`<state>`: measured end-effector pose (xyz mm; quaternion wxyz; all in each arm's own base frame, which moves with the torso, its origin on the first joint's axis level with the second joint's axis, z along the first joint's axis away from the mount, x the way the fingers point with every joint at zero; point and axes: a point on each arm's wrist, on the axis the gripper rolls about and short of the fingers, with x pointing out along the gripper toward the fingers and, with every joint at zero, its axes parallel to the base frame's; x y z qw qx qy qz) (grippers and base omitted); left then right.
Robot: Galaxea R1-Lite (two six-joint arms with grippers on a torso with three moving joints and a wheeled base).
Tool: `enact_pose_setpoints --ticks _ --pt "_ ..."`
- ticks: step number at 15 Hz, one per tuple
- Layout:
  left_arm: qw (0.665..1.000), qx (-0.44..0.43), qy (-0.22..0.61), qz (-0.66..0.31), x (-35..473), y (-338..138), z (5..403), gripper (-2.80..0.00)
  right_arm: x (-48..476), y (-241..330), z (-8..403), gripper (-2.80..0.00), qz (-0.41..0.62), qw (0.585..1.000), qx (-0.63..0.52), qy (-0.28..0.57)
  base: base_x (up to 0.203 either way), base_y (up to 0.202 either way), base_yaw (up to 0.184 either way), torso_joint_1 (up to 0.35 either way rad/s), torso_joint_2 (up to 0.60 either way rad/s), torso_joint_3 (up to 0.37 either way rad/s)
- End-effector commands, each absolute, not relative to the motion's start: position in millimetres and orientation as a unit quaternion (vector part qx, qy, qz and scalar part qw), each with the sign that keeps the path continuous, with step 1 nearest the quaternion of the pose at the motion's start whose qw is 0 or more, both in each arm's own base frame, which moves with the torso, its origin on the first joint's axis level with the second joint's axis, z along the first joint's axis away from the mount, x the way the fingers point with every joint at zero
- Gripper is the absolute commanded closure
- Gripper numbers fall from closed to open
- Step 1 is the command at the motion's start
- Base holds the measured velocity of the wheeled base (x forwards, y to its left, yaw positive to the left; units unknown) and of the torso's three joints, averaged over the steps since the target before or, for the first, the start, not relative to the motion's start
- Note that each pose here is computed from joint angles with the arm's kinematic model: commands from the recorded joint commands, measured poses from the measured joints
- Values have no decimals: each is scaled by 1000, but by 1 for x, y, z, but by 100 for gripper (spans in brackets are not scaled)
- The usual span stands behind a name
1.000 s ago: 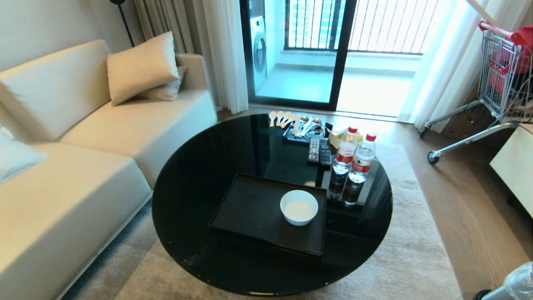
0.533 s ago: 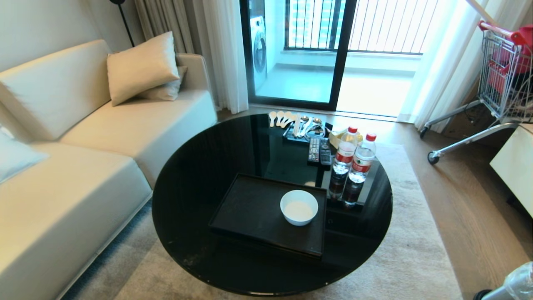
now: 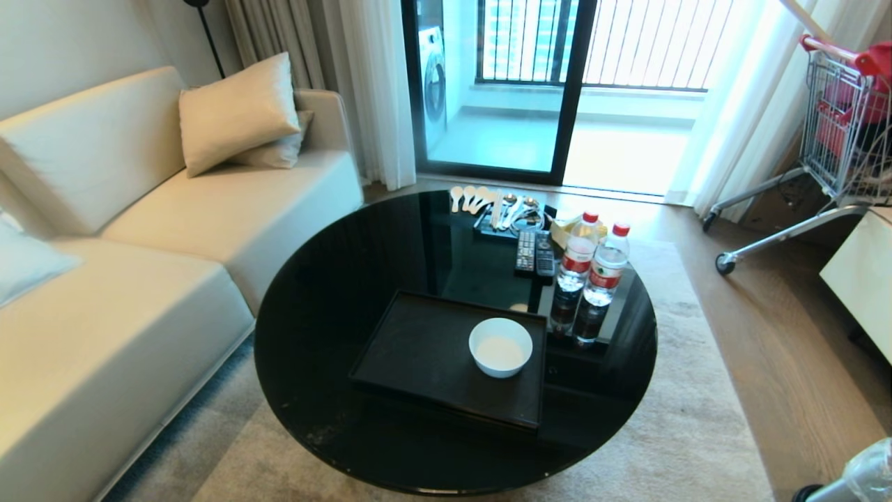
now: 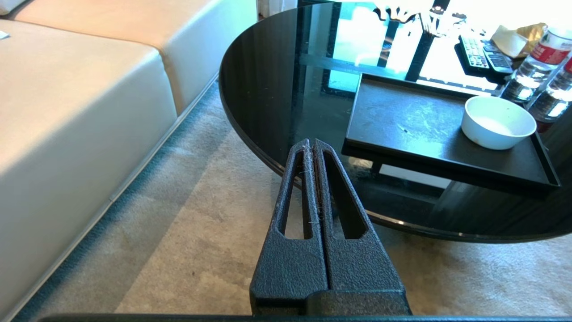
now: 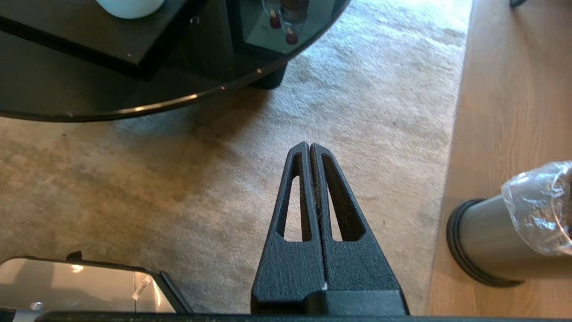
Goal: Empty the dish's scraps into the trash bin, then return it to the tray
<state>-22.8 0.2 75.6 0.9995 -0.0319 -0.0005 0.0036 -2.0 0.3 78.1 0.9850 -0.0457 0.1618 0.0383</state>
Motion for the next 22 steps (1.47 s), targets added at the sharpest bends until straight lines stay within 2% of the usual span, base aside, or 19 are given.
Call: enact_pose_setpoints --ticks 1,5,10,22 --pt "999 -32 -1 4 -23 0 76 0 -2 0 79 0 35 983 -46 174 0 0 0 0 0 0" --pt "999 -32 -1 4 -23 0 76 0 -9 1 79 0 4 991 -42 128 0 0 0 0 0 0" --pt "999 -32 -1 4 -23 0 76 0 -25 1 75 0 16 999 -46 23 0 0 0 0 0 0" --pt "999 -32 -1 4 -23 0 76 0 -25 1 76 0 14 999 -26 19 0 0 0 0 0 0"
